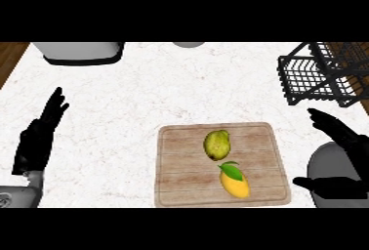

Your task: Pick the lemon from the cutting board and place it in the tiered basket

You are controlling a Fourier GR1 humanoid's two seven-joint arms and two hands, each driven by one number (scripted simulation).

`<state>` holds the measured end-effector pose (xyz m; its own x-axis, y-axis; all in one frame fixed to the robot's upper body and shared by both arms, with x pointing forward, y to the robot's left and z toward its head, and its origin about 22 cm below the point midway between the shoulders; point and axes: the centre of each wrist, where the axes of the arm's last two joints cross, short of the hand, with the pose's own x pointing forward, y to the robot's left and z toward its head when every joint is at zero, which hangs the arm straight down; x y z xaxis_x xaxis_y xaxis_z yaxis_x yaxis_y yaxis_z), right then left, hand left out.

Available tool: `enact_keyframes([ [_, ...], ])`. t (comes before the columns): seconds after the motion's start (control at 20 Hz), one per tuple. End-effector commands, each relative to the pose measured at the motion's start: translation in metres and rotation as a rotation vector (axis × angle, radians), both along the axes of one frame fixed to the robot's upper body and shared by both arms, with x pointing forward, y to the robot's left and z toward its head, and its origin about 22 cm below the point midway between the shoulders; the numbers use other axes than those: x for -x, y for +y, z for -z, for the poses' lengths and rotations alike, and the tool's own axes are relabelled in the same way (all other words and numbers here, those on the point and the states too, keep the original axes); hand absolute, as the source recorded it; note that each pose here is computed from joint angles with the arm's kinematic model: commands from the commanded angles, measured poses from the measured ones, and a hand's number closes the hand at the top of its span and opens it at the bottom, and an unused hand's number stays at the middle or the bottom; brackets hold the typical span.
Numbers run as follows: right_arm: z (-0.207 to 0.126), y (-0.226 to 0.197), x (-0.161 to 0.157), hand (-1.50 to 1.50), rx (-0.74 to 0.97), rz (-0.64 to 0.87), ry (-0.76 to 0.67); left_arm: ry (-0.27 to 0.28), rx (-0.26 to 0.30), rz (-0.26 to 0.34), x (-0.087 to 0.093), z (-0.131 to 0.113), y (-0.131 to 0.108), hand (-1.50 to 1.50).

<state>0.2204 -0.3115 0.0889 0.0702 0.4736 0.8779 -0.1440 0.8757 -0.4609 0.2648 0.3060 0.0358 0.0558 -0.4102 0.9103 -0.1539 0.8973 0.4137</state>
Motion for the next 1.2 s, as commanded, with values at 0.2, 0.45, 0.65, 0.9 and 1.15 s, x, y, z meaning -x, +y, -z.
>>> enact_keyframes([
  [0.2,-0.070,0.035,0.005,-1.50,0.376,-0.218,0.191,-0.005,-0.007,0.048,-0.014,-0.001,-0.009,0.00],
  [0.45,-0.095,0.071,-0.007,-1.50,0.389,-0.180,0.240,-0.007,0.006,0.045,-0.018,-0.008,-0.012,0.00],
  [0.65,-0.080,0.101,-0.015,-1.50,0.423,-0.175,0.345,-0.008,-0.005,0.042,-0.024,-0.009,0.004,0.00],
  [0.9,-0.060,0.126,-0.036,-1.50,0.470,-0.208,0.452,-0.004,0.003,0.035,-0.022,-0.001,-0.012,0.00],
  [1.15,-0.039,0.128,-0.025,-1.50,0.522,-0.192,0.487,-0.005,0.002,0.036,-0.010,0.008,-0.017,0.00],
])
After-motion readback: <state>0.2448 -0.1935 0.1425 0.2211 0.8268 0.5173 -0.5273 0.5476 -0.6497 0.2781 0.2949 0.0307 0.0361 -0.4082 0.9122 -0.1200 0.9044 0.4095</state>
